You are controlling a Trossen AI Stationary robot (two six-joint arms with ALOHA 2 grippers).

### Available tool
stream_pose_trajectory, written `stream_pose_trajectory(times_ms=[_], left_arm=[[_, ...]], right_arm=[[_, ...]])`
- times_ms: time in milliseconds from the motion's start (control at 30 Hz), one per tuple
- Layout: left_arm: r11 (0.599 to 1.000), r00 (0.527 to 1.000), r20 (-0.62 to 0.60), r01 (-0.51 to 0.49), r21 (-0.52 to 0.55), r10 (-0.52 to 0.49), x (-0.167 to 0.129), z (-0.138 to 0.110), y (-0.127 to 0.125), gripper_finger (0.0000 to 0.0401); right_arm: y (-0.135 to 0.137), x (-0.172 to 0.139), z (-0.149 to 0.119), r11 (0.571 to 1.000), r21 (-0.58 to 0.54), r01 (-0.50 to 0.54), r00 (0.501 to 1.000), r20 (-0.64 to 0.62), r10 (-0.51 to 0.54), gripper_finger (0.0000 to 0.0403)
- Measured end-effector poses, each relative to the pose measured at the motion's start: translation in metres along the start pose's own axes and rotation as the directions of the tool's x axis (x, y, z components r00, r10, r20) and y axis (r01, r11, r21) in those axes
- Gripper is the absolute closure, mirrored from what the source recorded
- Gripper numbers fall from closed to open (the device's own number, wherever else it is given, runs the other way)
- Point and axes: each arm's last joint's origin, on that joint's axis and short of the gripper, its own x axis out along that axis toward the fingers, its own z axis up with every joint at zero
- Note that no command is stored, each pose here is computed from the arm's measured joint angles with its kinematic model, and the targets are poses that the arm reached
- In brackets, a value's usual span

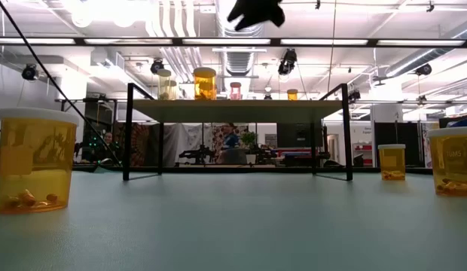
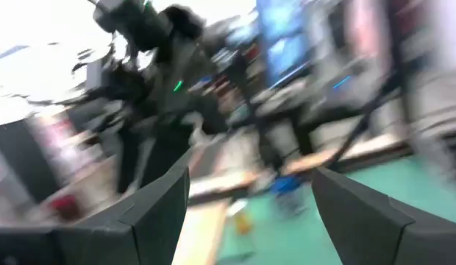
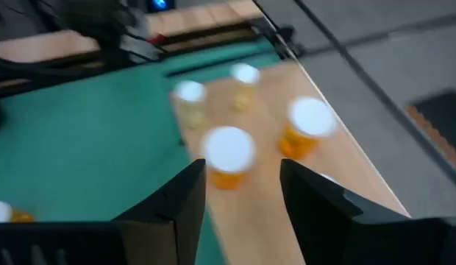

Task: Pick and place medicine bottles onto shelf by color
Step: Put the big orange pill bottle on the shelf

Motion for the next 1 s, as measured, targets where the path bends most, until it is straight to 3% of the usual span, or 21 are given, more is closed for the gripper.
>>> stream_pose_trajectory(times_ms=[67,100,200,233,267,367,500,567,667,900,1000], left_arm=[[0.983,0.976,0.14,0.177,-0.047,-0.169,0.004,0.006,-0.006,0.0131],[0.956,0.935,0.224,0.29,-0.042,-0.274,0.005,0.009,-0.011,0.0131],[0.823,0.707,0.473,0.564,0.072,-0.526,0.01,0.017,-0.025,0.0131],[0.794,0.642,0.531,0.599,0.103,-0.553,0.012,0.018,-0.029,0.0131],[0.787,0.609,0.573,0.607,0.107,-0.548,0.015,0.019,-0.032,0.0131],[0.828,0.617,0.638,0.557,0.059,-0.461,0.026,0.018,-0.036,0.0131],[0.852,0.564,0.721,0.518,0.07,-0.402,0.043,0.022,-0.044,0.0131],[0.848,0.542,0.735,0.524,0.081,-0.406,0.053,0.024,-0.051,0.0131],[0.805,0.471,0.744,0.574,0.149,-0.473,0.062,0.029,-0.058,0.0131],[0.814,0.477,0.749,0.564,0.141,-0.46,0.07,0.033,-0.059,0.0131],[0.802,0.456,0.751,0.576,0.16,-0.477,0.071,0.037,-0.059,0.0131]], right_arm=[[0.015,-0.003,-0.005,0.999,-0.031,-0.023,0.999,0.045,0.024,0.0244],[0.022,-0.004,-0.009,0.998,-0.045,-0.036,0.998,0.056,0.038,0.0248],[0.039,-0.006,-0.022,0.994,-0.073,-0.079,0.992,0.089,0.085,0.0258],[0.045,-0.006,-0.025,0.992,-0.082,-0.092,0.99,0.103,0.101,0.0261],[0.049,-0.007,-0.029,0.99,-0.091,-0.104,0.987,0.111,0.114,0.0264],[0.059,-0.007,-0.039,0.985,-0.11,-0.131,0.982,0.119,0.144,0.0272],[0.063,-0.006,-0.047,0.983,-0.12,-0.14,0.983,0.105,0.153,0.0278],[0.064,-0.004,-0.05,0.983,-0.117,-0.143,0.983,0.096,0.154,0.0281],[0.065,-0.002,-0.054,0.984,-0.106,-0.145,0.985,0.081,0.154,0.0284],[0.066,-0.001,-0.056,0.984,-0.101,-0.146,0.985,0.072,0.154,0.0285],[0.067,-0.001,-0.057,0.984,-0.101,-0.15,0.985,0.072,0.158,0.0281]])
